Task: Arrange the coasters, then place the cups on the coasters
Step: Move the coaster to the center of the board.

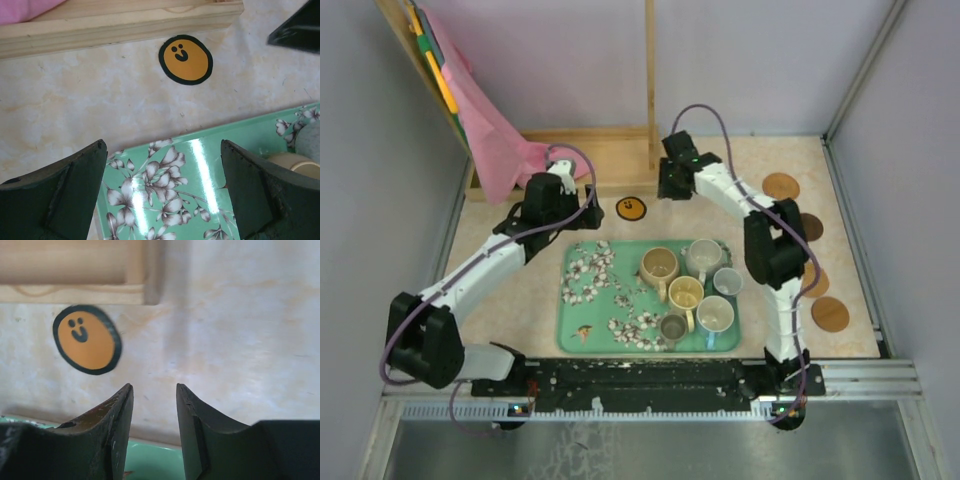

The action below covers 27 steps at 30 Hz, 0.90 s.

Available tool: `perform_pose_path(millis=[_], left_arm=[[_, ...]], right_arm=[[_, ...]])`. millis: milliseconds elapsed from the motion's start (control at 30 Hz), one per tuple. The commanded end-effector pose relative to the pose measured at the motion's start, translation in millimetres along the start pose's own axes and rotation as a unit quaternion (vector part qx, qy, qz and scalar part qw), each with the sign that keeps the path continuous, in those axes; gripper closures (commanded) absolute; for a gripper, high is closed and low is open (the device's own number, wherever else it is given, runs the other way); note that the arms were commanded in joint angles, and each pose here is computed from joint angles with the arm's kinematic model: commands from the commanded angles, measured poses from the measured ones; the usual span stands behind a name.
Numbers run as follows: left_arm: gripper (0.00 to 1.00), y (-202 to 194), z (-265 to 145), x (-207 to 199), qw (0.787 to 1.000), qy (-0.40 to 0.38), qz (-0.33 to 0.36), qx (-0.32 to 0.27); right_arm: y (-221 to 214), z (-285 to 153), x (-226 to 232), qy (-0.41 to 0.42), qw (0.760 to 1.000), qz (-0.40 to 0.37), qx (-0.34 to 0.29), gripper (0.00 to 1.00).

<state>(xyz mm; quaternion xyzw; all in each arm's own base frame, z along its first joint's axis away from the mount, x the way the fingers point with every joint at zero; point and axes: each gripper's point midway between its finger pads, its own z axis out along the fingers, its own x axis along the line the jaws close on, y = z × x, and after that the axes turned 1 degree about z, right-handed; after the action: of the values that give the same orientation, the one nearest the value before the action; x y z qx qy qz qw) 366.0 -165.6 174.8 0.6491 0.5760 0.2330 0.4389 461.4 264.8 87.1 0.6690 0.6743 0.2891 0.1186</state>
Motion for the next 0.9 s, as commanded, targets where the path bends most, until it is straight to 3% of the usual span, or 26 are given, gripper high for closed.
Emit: perform_pose_path(millis=[0, 433, 867], left_arm=[[0.0, 15.7, 11.6, -18.1, 0.999, -0.034, -0.005, -0.012], [0.01, 12.6, 75.3, -62.0, 0.998, -0.057, 0.011, 0.025], [0.02, -24.4, 143.0, -91.3, 0.994, -0.044, 0.036, 0.093]], right_arm=[[58.5, -61.3, -32.5, -0.004, 0.995, 0.026, -0.1, 0.59], [45.8, -106.3, -143.9, -0.075, 0.987, 0.081, -0.121, 0.58], [33.6, -123.7, -160.2, -0.075, 0.983, 0.108, -0.128, 0.58]])
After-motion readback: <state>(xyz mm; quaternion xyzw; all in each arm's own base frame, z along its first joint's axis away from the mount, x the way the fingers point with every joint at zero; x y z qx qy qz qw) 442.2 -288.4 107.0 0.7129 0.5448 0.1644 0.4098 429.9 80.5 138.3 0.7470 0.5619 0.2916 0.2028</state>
